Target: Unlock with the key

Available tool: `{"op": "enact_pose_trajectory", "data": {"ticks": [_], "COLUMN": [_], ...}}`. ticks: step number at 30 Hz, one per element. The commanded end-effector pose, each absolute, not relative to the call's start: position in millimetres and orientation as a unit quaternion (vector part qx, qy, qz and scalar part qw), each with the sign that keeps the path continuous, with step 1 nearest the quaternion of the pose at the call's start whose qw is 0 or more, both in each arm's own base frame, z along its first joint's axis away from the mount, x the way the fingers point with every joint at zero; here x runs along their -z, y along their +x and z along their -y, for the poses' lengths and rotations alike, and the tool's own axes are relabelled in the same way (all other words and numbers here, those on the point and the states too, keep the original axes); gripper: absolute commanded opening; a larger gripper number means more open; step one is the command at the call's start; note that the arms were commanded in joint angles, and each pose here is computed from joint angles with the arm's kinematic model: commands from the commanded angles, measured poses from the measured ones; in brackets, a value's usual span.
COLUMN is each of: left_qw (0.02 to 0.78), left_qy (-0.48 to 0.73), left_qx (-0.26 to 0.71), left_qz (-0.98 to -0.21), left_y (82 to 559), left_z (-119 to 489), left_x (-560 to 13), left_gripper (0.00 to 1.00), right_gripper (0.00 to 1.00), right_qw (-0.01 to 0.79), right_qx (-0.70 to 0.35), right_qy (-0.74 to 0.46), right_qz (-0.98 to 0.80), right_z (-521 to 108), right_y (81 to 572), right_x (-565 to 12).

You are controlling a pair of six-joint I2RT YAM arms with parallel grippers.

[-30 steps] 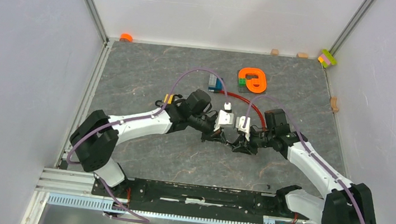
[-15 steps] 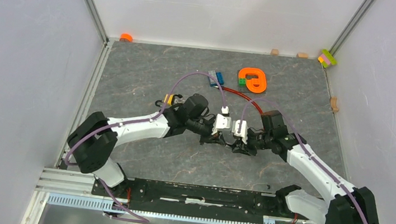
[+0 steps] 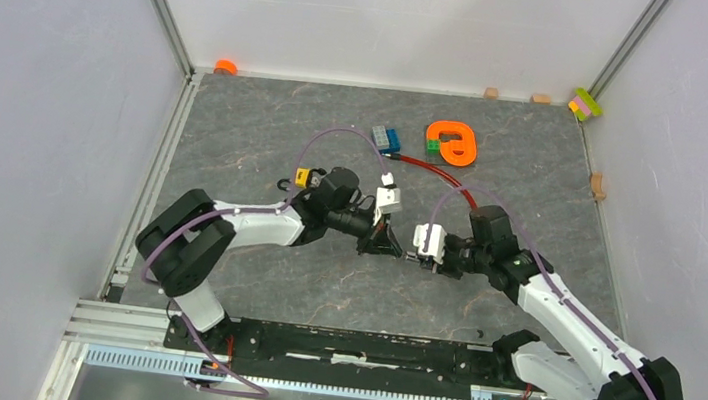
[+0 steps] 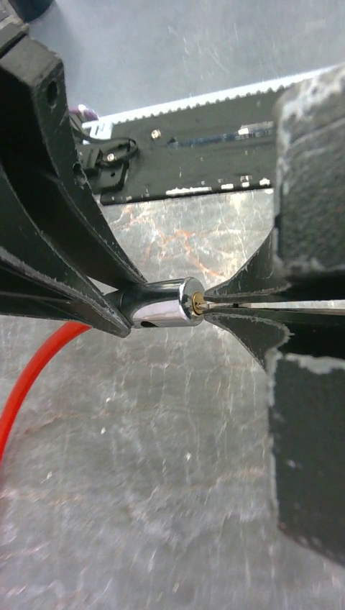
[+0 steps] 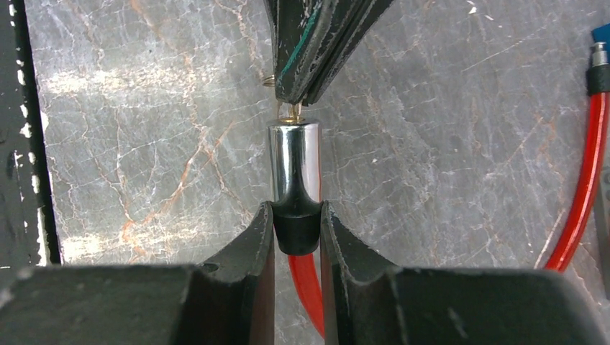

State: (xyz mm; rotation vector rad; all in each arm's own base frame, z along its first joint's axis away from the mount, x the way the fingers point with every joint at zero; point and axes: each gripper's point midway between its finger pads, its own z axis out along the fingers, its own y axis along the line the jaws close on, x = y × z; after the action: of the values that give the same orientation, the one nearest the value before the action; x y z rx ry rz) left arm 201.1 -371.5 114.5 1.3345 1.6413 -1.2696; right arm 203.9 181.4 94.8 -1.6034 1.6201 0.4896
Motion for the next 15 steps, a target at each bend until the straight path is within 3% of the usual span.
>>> {"op": "enact_pose_trajectory", "data": {"ticks": [1,6,8,15], "left_qw": [0.225,0.207,0.200,0.151], "left_qy": [0.435,0.403,0.395,0.357], "left_qx": [0.552,0.560,0.562,0.572], "left_qz": [-0.675,-0.694,-0.699,-0.722], "left_y": [180,185,186,190], "left_z": [361,351,349,351], "left_x": [-96,-85,-83,-75], "left_gripper": [0.02,0.02,0.02,0.02], "right_gripper": [0.10,0.42,0.47,0.49], "right_qw": [0.390,0.369,0.376,0.388], "right_qx": [-0.152,-0.166,-0.160,-0.149], "right_qy": [-0.636,-0.639,-0.637,-0.625], "right_qz": [-0.648,-0.654,-0.654,-0.661], "right_z": [-166,-167,-167,-169], "right_y": [212,208,211,223], "right_x": [-84,-78,-80,-88]}}
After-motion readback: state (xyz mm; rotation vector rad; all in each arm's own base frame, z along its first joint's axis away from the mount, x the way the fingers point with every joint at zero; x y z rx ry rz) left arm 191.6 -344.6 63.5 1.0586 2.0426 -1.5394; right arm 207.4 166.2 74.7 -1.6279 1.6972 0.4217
